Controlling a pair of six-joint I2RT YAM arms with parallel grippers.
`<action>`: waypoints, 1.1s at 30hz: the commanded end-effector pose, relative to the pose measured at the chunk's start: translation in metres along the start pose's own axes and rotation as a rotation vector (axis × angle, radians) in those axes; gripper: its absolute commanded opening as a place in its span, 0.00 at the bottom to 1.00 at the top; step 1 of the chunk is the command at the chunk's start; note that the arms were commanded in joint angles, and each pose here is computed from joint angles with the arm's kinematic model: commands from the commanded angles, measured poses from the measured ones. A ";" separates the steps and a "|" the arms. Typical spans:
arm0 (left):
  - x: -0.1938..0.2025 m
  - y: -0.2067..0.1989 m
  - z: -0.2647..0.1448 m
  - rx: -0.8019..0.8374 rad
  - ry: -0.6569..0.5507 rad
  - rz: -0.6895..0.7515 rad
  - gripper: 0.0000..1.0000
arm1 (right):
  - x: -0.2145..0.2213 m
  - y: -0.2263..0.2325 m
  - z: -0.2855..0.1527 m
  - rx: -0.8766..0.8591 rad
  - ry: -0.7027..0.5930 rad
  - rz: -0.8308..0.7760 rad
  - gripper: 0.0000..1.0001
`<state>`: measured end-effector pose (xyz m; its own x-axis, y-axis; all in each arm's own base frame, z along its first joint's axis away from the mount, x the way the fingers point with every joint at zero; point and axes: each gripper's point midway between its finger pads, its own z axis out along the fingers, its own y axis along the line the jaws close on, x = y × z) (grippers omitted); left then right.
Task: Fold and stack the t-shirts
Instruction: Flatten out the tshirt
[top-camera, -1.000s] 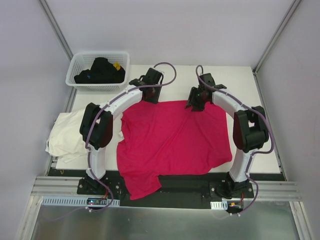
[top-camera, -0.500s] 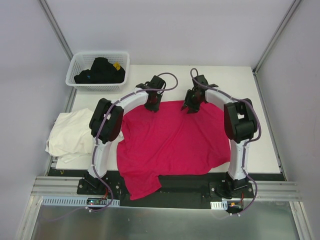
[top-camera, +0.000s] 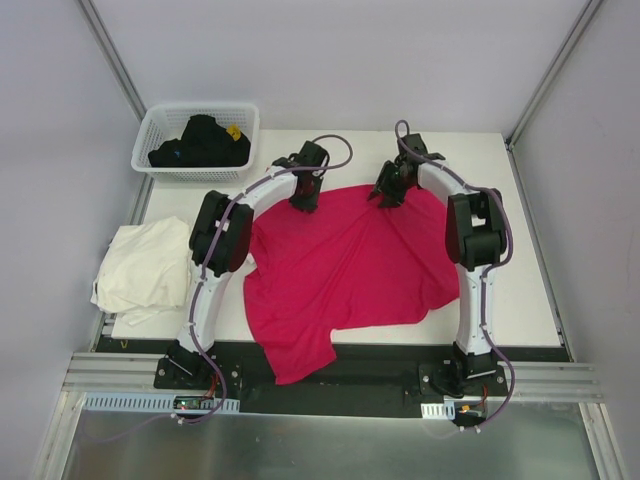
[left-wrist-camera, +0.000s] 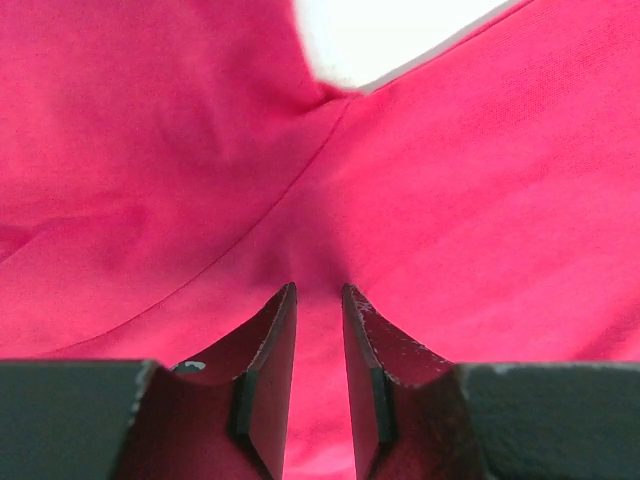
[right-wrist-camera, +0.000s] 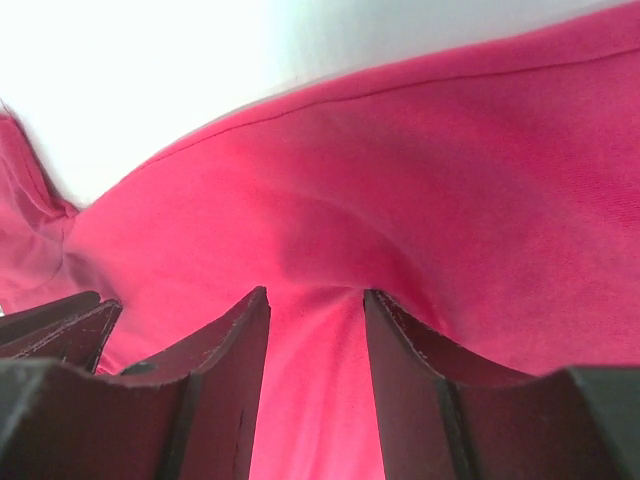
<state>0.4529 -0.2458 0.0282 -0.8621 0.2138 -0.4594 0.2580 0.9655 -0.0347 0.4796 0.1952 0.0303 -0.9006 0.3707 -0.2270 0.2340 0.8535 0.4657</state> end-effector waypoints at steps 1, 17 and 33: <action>-0.013 0.009 -0.003 -0.008 -0.007 -0.006 0.24 | -0.022 -0.023 0.008 0.057 -0.019 0.051 0.46; -0.024 0.024 -0.022 -0.076 -0.057 -0.020 0.24 | -0.116 -0.029 0.007 0.023 -0.164 0.092 0.47; -0.027 0.022 -0.043 -0.061 -0.115 -0.024 0.22 | -0.106 -0.049 -0.043 0.027 -0.145 0.022 0.59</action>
<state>0.4604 -0.2233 0.0413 -0.8545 0.1880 -0.4843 0.2084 0.9780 0.0120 0.5756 0.1267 0.0392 -0.8260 0.4613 -0.3238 0.2647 0.8248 0.4996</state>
